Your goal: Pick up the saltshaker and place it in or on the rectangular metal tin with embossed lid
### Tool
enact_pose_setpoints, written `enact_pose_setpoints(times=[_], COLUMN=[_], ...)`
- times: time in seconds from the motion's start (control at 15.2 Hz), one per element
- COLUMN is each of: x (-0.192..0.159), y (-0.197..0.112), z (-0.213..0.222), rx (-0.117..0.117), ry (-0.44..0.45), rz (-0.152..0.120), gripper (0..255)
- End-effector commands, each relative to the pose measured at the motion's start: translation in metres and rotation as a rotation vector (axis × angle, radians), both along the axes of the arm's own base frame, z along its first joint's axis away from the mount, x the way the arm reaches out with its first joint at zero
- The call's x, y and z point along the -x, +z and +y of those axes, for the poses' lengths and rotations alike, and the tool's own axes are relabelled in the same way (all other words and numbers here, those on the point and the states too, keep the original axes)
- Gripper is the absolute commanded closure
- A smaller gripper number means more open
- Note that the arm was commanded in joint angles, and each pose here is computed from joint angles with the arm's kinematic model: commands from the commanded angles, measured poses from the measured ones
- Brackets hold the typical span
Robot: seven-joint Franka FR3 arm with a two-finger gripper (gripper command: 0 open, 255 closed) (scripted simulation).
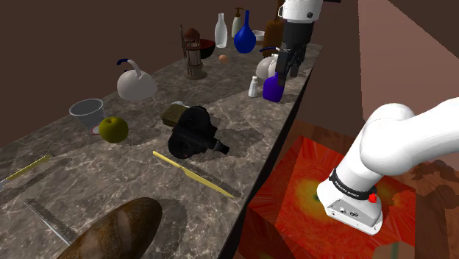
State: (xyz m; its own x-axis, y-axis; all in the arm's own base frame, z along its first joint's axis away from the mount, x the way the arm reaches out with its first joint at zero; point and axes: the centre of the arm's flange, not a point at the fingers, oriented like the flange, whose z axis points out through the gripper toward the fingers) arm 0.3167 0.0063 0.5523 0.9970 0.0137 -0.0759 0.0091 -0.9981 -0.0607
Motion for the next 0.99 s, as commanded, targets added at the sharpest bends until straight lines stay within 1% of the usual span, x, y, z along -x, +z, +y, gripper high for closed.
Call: enact_pose_setpoints(times=[0.0, 0.92], x=[0.0, -0.076], y=[0.0, -0.084], z=[0.0, -0.14], rx=[0.0, -0.043], ry=[0.0, 0.089], rz=[0.0, -0.139], gripper=[0, 0])
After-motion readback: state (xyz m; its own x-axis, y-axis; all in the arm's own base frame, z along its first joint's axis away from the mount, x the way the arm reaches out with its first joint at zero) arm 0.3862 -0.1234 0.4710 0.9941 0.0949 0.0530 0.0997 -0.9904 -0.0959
